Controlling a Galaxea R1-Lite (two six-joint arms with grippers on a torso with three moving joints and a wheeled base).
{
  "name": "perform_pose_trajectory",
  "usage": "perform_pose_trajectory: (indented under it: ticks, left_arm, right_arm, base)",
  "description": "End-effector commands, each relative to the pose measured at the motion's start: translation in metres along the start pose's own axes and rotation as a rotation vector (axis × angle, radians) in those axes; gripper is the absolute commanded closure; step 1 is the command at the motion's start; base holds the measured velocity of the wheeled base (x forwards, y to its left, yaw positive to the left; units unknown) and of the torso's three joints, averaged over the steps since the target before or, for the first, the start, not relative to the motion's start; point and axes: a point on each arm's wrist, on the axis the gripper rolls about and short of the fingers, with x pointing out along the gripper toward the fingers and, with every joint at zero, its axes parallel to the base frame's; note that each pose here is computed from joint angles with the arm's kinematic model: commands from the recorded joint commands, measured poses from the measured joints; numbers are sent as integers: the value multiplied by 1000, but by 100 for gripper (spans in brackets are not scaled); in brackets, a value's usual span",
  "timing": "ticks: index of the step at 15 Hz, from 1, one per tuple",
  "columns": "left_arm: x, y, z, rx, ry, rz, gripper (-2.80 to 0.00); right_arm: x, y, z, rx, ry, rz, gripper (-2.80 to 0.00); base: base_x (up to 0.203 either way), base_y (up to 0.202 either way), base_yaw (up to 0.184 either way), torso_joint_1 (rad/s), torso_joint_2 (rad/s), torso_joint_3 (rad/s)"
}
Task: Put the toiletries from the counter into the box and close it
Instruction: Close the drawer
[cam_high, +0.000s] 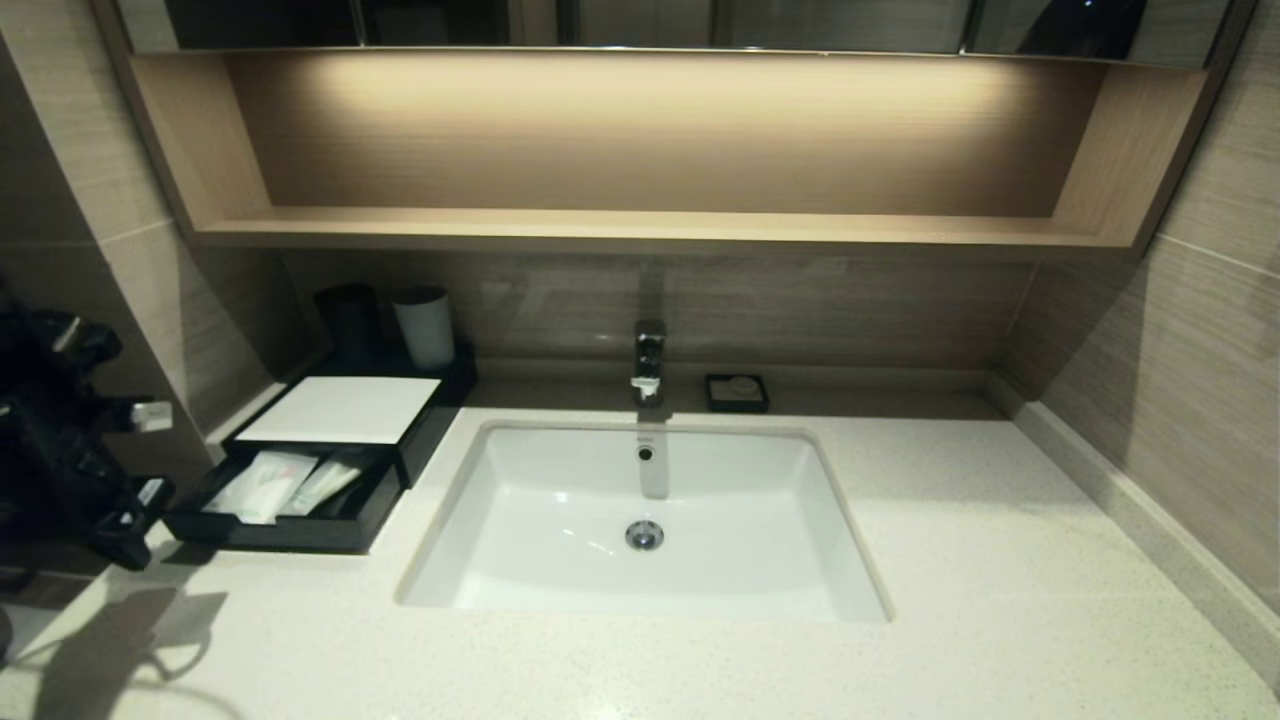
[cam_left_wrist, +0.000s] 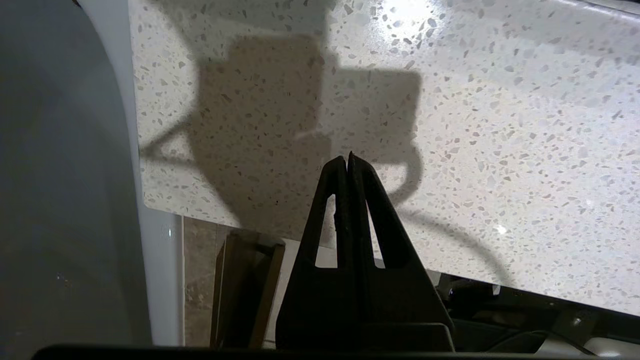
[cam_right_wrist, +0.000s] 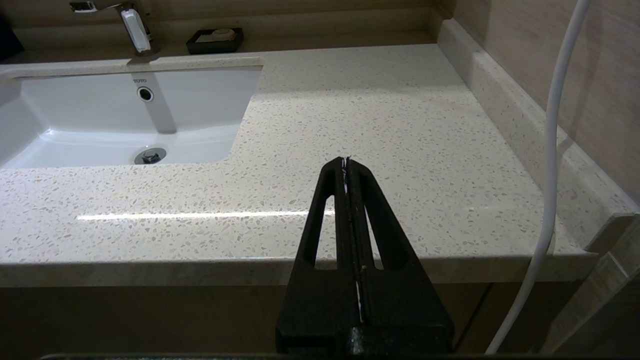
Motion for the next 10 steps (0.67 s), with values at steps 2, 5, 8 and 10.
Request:
perform_pose_trajectory:
  ticks: [2, 5, 8, 10]
  left_arm:
    - [28, 4, 7, -5, 74, -17, 0]
    - [41, 2, 14, 2, 79, -29, 0]
    - [52, -4, 25, 26, 27, -43, 0]
    - [54, -8, 32, 41, -38, -68, 0]
  right_arm:
    - [0, 0, 0, 0, 1, -1, 0]
    - [0, 0, 0, 0, 0, -1, 0]
    - [0, 0, 0, 0, 0, -1, 0]
    - [0, 0, 0, 0, 0, -1, 0]
  base:
    - [0, 0, 0, 0, 0, 0]
    - [0, 0, 0, 0, 0, 0]
    - [0, 0, 0, 0, 0, 0]
    - [0, 0, 0, 0, 0, 0]
